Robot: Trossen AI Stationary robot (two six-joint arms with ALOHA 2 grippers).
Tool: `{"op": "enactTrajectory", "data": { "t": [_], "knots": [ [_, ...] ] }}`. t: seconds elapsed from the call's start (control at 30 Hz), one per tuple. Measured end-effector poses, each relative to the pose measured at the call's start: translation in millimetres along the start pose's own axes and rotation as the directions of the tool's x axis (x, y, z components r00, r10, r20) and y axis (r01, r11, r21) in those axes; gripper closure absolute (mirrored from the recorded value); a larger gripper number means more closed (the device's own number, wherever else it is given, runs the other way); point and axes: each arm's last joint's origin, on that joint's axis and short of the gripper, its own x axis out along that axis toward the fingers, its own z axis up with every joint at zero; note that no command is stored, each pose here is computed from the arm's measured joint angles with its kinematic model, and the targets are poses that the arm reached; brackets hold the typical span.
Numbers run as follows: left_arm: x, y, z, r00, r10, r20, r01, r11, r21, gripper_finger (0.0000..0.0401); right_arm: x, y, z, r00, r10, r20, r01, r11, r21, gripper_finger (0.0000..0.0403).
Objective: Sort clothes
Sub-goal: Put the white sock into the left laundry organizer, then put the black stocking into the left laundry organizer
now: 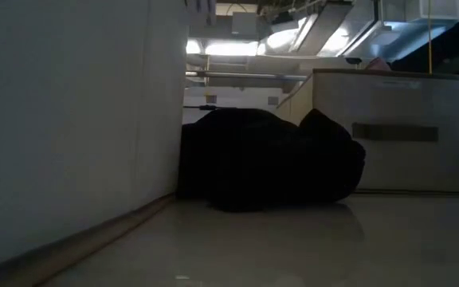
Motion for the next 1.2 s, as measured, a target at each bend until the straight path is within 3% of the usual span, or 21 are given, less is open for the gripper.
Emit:
{"op": "enactTrajectory", "data": {
  "t": [0.13, 0.23, 0.53, 0.73, 0.83, 1.0, 1.2],
  "knots": [
    [0.0, 0.1, 0.2, 1.000, 0.000, 0.001, 0.000, 1.000, 0.000, 0.0370, 15.2, 7.8, -9.1, 0.993, -0.046, 0.110, 0.046, 0.999, 0.010, 0.0386],
    [0.0, 0.0, 0.1, 1.000, 0.000, 0.000, 0.000, 1.000, 0.001, 0.0370, 26.1, 24.3, -16.9, 0.993, -0.025, 0.117, 0.024, 1.000, 0.015, 0.0386],
    [0.0, 0.0, 0.1, 1.000, 0.000, 0.000, 0.000, 1.000, 0.000, 0.0370, 48.0, 92.6, -46.0, 0.975, 0.222, -0.006, -0.220, 0.972, 0.083, 0.0386],
    [0.0, 0.0, 0.0, 1.000, 0.000, -0.001, 0.000, 1.000, 0.000, 0.0370, 51.5, 119.6, -59.2, 0.940, 0.332, -0.076, -0.325, 0.942, 0.082, 0.0383],
    [0.0, 0.0, 0.0, 1.000, 0.000, 0.000, 0.000, 1.000, -0.001, 0.0370, 50.3, 124.9, -61.9, 0.922, 0.375, -0.093, -0.368, 0.926, 0.087, 0.0358],
    [0.0, 0.0, 0.0, 1.000, 0.000, 0.000, 0.000, 1.000, -0.001, 0.0370, 47.0, 126.5, -60.6, 0.907, 0.399, -0.134, -0.390, 0.916, 0.088, 0.0279],
    [0.0, -0.1, -0.2, 1.000, -0.001, -0.003, 0.001, 1.000, 0.000, 0.0370, 27.8, 102.3, -36.0, 0.899, 0.362, -0.247, -0.361, 0.931, 0.052, 0.0204]
  ]
}}
